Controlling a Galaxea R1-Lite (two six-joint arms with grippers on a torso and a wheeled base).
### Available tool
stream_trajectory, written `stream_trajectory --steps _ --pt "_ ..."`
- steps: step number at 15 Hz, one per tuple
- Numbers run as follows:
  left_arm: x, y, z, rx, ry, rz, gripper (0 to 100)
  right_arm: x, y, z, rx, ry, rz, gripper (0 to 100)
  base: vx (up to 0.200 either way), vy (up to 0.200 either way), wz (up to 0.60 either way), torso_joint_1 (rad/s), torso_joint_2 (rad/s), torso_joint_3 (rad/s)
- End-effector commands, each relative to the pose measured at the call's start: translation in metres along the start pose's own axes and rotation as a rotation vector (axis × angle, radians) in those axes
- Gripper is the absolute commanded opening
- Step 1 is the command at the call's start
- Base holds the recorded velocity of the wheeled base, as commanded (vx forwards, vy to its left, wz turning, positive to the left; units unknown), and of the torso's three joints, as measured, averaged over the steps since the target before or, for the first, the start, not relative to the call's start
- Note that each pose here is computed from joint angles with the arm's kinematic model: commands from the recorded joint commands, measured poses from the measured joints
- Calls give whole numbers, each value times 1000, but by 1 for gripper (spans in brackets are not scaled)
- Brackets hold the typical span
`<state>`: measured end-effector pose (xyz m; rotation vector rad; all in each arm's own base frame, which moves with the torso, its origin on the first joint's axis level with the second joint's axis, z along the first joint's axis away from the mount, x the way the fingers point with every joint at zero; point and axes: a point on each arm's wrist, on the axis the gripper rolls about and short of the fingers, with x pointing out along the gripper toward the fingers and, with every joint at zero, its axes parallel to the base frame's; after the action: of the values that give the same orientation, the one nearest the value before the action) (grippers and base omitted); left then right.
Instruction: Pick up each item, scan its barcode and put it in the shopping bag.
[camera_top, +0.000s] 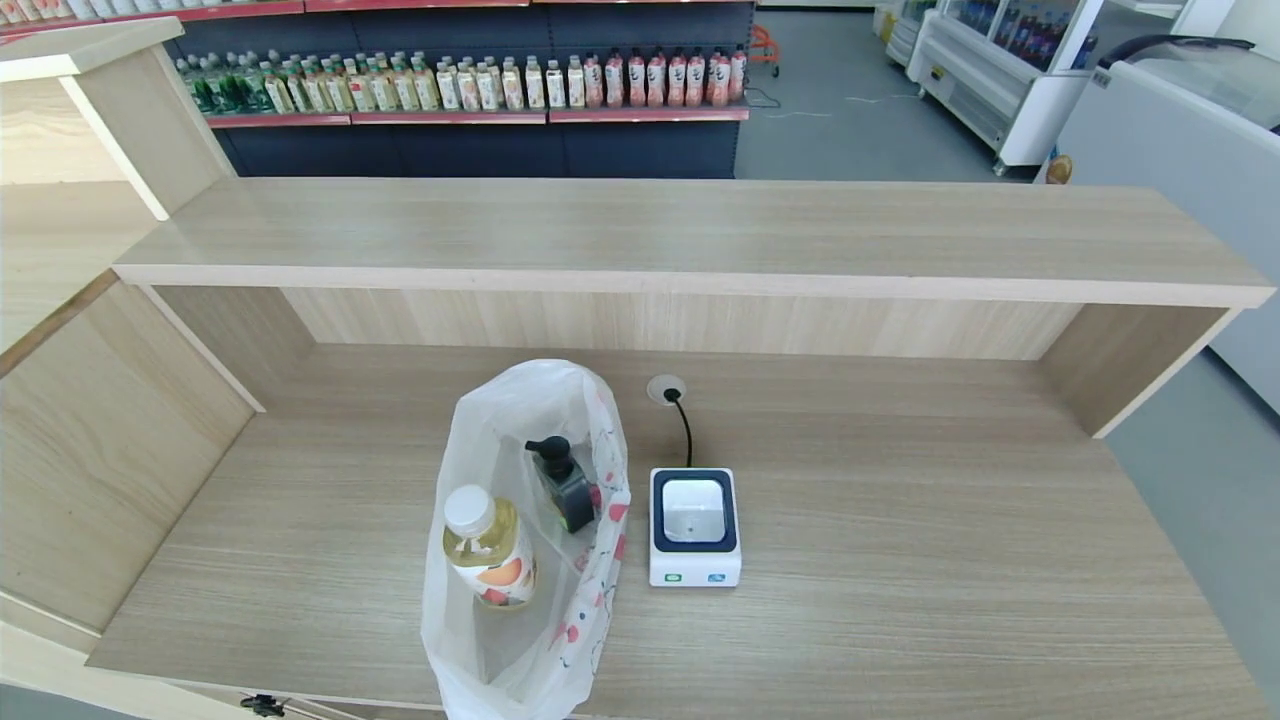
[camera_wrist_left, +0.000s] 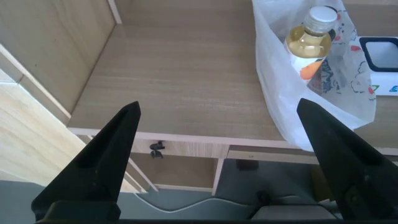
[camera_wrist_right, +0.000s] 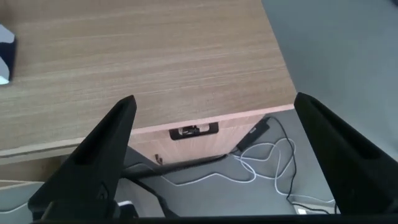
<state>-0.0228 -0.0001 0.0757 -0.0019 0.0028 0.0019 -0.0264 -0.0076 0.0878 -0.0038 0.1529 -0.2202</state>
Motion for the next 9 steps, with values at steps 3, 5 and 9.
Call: stream_trajectory --steps 3,5,9 --pt "0 0 0 -1 -1 1 100 1 0 0 -23 7 3 100 0 0 0 0 0 0" --pt "0 0 0 -1 -1 1 100 1 0 0 -30 8 18 100 0 0 0 0 0 0" --pt "0 0 0 -1 -1 1 100 6 9 -4 -13 -68 114 100 0 0 0 0 0 0"
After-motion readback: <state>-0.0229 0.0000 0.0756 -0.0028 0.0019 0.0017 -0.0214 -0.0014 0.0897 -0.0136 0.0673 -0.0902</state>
